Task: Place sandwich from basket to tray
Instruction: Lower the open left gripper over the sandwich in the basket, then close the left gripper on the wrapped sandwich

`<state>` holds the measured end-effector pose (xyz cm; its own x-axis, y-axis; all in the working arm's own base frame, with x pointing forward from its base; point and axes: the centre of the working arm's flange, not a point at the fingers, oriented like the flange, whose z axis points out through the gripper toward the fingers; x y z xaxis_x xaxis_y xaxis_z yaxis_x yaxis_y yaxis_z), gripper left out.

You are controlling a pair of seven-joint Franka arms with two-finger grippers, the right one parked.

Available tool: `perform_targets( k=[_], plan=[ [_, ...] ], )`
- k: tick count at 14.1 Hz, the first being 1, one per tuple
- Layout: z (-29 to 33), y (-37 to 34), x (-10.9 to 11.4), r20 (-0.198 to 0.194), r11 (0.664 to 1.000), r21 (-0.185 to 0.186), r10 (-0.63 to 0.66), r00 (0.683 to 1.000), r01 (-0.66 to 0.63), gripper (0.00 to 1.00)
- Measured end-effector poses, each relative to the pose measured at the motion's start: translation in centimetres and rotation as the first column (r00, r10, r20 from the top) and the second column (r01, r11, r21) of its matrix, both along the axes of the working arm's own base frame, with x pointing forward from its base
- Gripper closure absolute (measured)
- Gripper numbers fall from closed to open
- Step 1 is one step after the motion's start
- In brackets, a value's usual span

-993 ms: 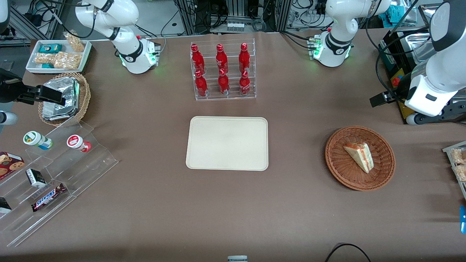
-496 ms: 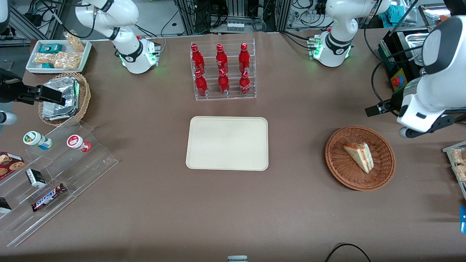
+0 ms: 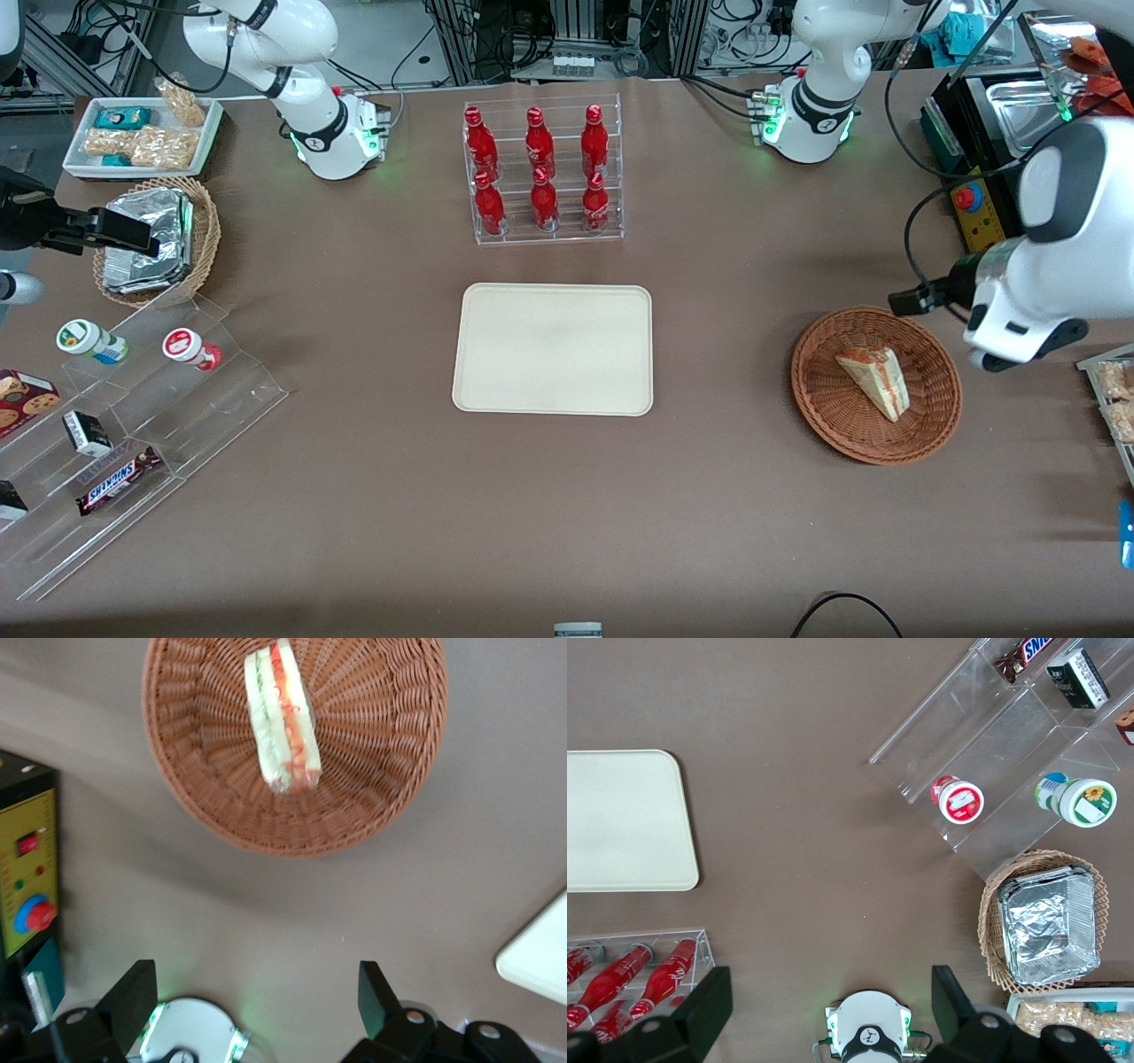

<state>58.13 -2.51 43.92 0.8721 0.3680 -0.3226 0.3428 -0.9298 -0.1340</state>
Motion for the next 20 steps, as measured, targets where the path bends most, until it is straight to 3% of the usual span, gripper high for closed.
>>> perform_targets(
  k=[12, 20],
  plan=[
    [-14.3, 3.0, -2.2, 0.228, 0.998, -0.007, 0.060, 0.972, -0.060, 0.00],
    [-18.5, 3.0, -1.9, 0.276, 0.998, -0.021, 0.066, 0.959, -0.062, 0.00]
  ],
)
